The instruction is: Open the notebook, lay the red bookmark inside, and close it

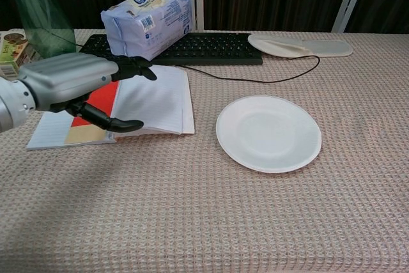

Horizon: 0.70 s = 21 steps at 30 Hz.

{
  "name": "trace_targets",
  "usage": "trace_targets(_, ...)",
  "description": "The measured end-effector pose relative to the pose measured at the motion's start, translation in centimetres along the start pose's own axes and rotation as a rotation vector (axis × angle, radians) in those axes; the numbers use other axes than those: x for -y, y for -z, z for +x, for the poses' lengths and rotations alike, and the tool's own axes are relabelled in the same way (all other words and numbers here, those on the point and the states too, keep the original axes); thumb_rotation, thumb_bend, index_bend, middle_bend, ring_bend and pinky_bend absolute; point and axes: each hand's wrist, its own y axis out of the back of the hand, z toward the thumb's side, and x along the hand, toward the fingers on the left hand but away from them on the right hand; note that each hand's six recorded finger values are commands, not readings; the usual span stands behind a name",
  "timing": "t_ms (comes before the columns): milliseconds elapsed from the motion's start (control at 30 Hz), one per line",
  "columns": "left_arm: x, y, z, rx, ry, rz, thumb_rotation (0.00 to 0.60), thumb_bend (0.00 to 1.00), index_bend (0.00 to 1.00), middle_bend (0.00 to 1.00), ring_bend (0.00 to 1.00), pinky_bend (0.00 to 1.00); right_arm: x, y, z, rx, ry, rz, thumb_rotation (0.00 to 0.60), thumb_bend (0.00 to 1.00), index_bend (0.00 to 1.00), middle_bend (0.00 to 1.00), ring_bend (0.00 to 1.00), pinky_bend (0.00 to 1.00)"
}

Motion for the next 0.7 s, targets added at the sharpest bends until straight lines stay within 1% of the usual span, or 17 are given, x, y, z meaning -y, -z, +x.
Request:
trace_targets(67, 0.2, -0.6, 0.8, 0.008, 0.002, 0.009, 0.46, 0.16, 0.11, 0.0, 0.0, 0.06, 0.0, 0.1, 0.1, 0.003, 0.0, -0.001, 0.6, 0.2, 0.31, 0.21, 0.1, 0.19)
trace_targets(100, 0.3, -0.9, 1.2, 0.01, 0.005, 0.013, 0.488, 0.16, 0.11, 0.0, 0.0, 0.06, 0.0, 0.1, 0.1, 0.003, 0.001, -0.001, 0.6, 0.2, 0.31, 0.21, 0.1, 0.19)
trace_targets(300, 1.2, -1.6, 3.0, -0.008, 0.028, 0.034, 0.588, 0.16, 0.1, 0.0, 0.0, 0.06, -0.2, 0.3, 0.3, 0.007, 0.008, -0.002, 0.6, 0.21, 0.31, 0.21, 0.1, 0.19)
trace_targets(367, 1.4, -1.5, 3.3, -0.02, 0.034, 0.039, 0.6, 0.16, 0.1, 0.0, 0.0, 0.06, -0.2, 0.3, 0.4, 0.009, 0.009, -0.003, 0.6, 0.21, 0.31, 0.21, 0.1, 0.19)
trace_targets(533, 2.1, -1.1, 3.6, -0.05, 0.054, 0.023, 0.6, 0.16, 0.1, 0.0, 0.0, 0.06, -0.1, 0.4, 0.3, 0.009, 0.008, -0.005, 0.6, 0.21, 0.31, 0.2, 0.1, 0.19)
trace_targets(700, 2.3, -1.4, 3.5, -0.047, 0.053, 0.02, 0.6, 0.16, 0.1, 0.0, 0.0, 0.06, -0.1, 0.4, 0.3, 0.009, 0.008, -0.007, 0.6, 0.2, 0.31, 0.21, 0.1, 0.19)
